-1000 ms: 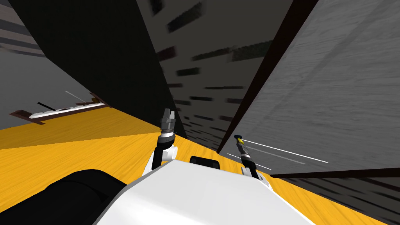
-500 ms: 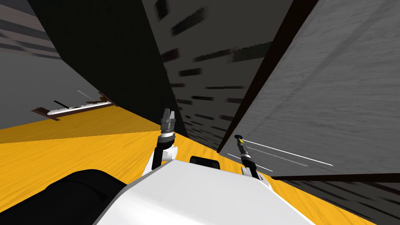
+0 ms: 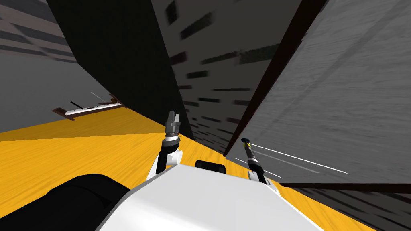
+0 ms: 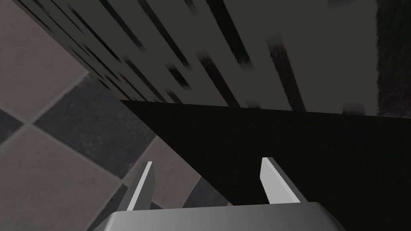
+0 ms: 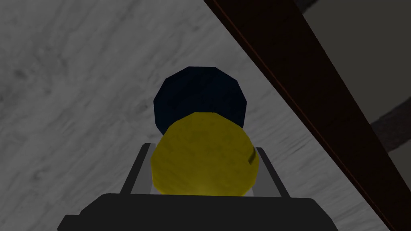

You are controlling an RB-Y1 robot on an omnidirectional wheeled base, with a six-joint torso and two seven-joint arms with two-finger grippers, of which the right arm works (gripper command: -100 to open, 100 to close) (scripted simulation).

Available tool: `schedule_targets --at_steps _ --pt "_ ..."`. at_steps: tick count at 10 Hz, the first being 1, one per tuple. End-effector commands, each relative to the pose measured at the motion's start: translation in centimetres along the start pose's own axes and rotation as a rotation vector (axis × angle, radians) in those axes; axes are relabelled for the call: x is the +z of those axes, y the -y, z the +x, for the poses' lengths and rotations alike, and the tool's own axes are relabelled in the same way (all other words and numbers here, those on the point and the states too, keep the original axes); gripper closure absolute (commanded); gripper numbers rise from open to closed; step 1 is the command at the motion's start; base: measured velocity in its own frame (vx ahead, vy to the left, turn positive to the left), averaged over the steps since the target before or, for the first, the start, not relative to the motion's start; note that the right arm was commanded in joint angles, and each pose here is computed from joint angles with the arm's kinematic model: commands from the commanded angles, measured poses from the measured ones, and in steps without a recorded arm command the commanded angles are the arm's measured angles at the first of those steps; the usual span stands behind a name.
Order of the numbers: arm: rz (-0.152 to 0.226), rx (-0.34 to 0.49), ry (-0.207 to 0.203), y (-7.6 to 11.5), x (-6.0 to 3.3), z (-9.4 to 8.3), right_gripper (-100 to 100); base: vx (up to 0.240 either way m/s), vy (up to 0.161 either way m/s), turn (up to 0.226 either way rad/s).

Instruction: Pull the door open

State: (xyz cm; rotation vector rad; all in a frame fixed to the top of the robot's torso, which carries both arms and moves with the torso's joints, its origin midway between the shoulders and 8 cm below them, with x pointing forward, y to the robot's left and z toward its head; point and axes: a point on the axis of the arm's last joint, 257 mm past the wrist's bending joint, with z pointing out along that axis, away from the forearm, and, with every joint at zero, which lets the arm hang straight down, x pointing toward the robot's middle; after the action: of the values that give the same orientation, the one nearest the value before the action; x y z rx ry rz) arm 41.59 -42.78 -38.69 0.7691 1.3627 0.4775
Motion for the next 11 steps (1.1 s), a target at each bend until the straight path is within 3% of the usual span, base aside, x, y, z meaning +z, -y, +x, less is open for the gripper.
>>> schedule_targets --at_steps 1,11 --pt "0.002 0.047 0.002 -0.01 -0.01 0.13 100 -0.042 -0.017 0.044" --pt "0.023 0.344 0.047 0.65 0.22 -0.86 100 -0.045 -0.018 0.069"
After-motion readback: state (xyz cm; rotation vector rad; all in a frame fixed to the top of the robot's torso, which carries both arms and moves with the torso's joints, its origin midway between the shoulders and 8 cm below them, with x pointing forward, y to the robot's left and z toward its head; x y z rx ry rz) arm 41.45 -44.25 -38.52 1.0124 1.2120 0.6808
